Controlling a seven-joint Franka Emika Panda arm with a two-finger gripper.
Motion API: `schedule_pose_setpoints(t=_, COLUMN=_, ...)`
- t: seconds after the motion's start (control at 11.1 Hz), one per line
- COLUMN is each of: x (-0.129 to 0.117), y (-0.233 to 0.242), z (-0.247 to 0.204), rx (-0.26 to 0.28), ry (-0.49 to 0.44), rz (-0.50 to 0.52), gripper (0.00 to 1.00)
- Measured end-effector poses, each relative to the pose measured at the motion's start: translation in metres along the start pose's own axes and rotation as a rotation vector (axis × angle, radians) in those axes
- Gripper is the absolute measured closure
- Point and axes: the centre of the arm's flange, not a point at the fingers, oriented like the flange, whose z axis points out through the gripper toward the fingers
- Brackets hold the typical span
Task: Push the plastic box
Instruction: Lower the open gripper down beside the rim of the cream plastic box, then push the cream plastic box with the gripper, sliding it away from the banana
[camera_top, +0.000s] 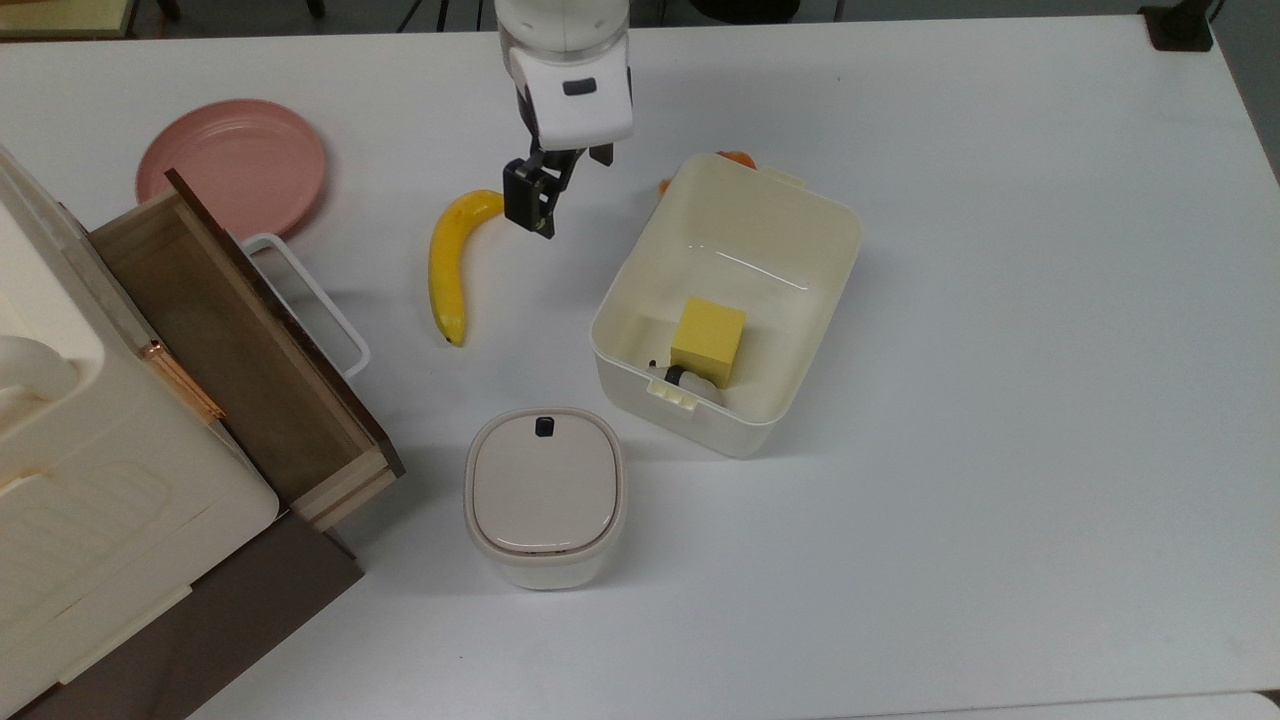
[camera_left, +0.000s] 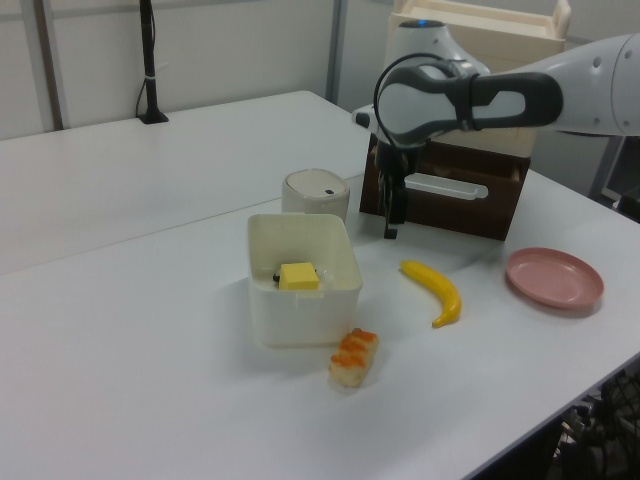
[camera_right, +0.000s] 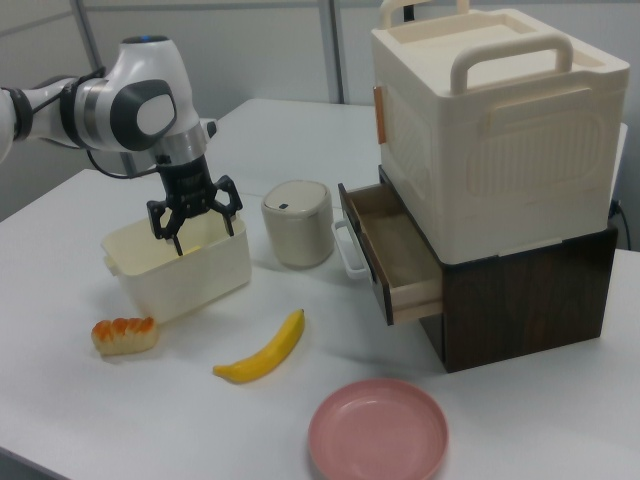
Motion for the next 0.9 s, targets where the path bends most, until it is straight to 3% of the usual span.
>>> schedule_pose_setpoints(t=0.54, x=0.017, y=-0.009, z=0.042, rx=0.042, ry=-0.057, rz=-0.092, gripper=0.00)
schedule_pose_setpoints(t=0.9, x=0.041, y=-0.012, z=0.061, rx=0.005, ry=-0.033, rz=-0.128, gripper=0.00)
